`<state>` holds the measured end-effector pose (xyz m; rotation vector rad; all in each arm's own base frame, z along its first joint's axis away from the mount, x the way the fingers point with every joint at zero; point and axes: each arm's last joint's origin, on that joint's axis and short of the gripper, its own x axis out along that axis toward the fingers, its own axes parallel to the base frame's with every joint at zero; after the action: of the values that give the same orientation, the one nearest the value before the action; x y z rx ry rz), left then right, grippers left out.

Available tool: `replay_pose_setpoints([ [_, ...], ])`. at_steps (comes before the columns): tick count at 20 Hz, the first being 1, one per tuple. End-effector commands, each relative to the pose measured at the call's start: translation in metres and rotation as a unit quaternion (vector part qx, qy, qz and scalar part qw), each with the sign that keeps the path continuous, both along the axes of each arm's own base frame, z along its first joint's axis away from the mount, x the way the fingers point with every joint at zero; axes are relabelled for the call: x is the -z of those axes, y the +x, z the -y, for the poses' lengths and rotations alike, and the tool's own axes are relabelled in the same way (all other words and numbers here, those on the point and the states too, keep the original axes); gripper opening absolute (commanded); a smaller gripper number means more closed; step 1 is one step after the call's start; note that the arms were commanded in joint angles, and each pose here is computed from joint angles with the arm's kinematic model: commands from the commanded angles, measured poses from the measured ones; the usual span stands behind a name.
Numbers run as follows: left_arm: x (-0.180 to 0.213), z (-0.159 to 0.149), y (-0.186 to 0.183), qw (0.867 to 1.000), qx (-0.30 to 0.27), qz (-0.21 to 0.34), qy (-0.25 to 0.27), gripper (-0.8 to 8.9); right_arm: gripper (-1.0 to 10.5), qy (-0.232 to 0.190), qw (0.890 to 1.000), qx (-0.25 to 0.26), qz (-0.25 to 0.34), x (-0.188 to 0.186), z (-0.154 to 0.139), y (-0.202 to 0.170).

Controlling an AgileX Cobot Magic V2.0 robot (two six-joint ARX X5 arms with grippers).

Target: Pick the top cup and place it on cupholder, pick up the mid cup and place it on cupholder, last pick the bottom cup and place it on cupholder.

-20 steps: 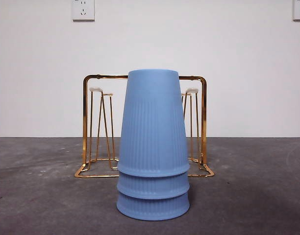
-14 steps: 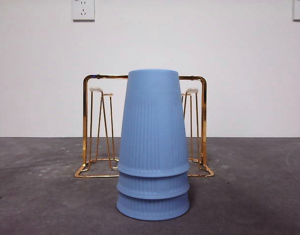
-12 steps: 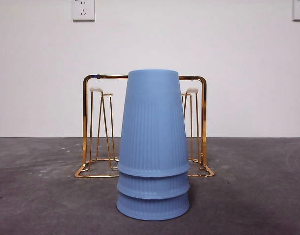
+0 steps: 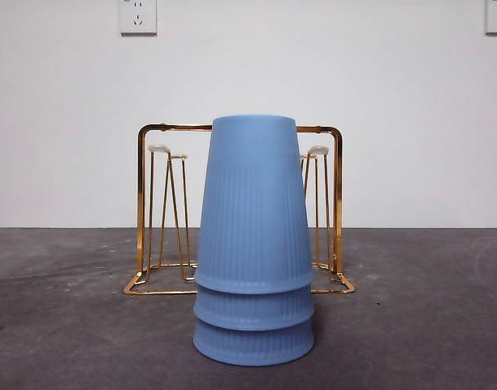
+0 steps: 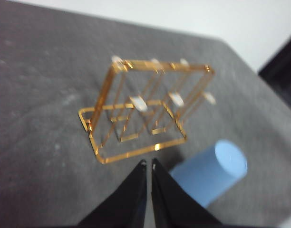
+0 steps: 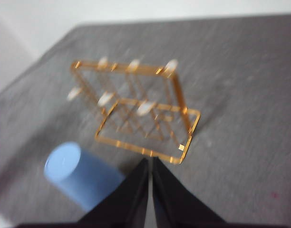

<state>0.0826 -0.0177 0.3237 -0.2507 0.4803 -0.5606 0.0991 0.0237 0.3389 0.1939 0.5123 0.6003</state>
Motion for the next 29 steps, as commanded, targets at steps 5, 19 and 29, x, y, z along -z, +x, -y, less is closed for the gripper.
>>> replay_pose_setpoints([
  [5, -0.005, 0.007, -0.007, 0.993, 0.094, -0.009, 0.071, 0.09, 0.1, -0.057, 0.994, -0.094, -0.020, -0.007, -0.011, -0.006],
  [19, 0.000, 0.010, -0.013, 0.989, 0.123, -0.044, 0.072, 4.13, 3.7, -0.083, 0.987, -0.127, -0.054, -0.001, -0.018, -0.014],
  [29, 0.000, 0.010, -0.012, 0.989, 0.121, -0.043, 0.068, 4.09, 4.1, -0.060, 0.974, -0.207, -0.068, 0.000, -0.067, 0.030],
])
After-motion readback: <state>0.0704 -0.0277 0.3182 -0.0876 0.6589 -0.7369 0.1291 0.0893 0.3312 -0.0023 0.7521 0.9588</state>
